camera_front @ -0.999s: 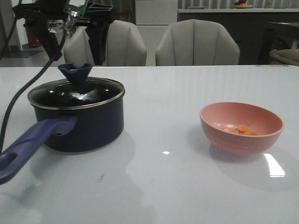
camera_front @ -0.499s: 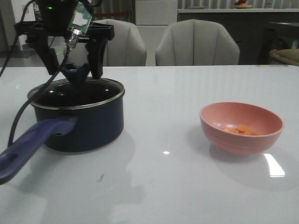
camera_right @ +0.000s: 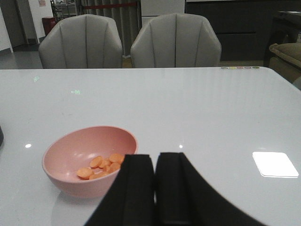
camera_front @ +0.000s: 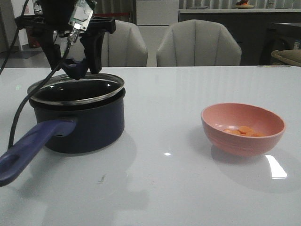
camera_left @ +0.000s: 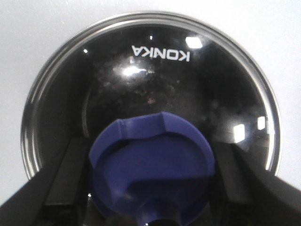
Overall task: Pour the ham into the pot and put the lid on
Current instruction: 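Lower the left gripper onto the purple lid knob and grasp it, then lift the glass lid off the pot and set it beside the pot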
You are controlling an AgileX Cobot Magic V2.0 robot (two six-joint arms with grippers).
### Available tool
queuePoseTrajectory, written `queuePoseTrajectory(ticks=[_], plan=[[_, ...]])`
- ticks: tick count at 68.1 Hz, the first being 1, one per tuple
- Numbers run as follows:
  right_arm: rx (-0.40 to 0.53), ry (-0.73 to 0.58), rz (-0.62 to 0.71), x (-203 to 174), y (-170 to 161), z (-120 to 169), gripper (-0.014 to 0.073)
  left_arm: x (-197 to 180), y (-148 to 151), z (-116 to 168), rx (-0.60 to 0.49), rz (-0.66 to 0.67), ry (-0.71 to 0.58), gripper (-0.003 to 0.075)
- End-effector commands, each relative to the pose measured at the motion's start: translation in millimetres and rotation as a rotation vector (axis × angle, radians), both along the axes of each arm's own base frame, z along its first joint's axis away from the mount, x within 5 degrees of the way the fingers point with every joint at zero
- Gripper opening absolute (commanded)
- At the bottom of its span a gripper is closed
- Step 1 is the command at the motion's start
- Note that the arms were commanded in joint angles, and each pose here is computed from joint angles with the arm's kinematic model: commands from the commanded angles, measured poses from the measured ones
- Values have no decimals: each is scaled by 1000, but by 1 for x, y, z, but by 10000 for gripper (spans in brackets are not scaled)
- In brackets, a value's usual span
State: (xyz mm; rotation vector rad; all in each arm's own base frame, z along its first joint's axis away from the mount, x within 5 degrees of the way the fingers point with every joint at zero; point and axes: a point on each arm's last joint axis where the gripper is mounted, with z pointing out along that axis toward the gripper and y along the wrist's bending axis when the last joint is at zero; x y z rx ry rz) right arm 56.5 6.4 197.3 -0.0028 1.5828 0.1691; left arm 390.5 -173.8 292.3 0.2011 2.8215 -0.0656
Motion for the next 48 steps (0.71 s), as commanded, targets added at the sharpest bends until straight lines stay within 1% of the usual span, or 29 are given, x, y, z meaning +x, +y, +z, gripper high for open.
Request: queuePoseTrajectory(ticks=[1, 5, 13, 17, 22, 30, 43, 48], plan=[[-6, -111, -10, -2, -1, 11, 159, -15, 10, 58, -48, -14, -161, 213], [-6, -111, -10, -2, -1, 11, 159, -21, 14, 70, -32, -35, -198, 213], [-6, -111, -10, -2, -1, 11, 159, -33, 27, 94, 11, -28, -286, 213], [-6, -111, -10, -2, -1, 11, 159, -40, 40, 104, 36, -9, -326, 213], [-6, -107, -9, -2, -1, 10, 159, -45, 59, 107, 52, 17, -331, 212], [-6, -107, -9, -2, -1, 10, 159, -49, 95, 98, 60, 102, -305, 206], [-6, -107, -9, -2, -1, 10, 159, -55, 148, 62, 13, 200, -262, 206], [-6, -107, -9, -2, -1, 10, 159, -55, 164, 45, 26, 227, -239, 206]])
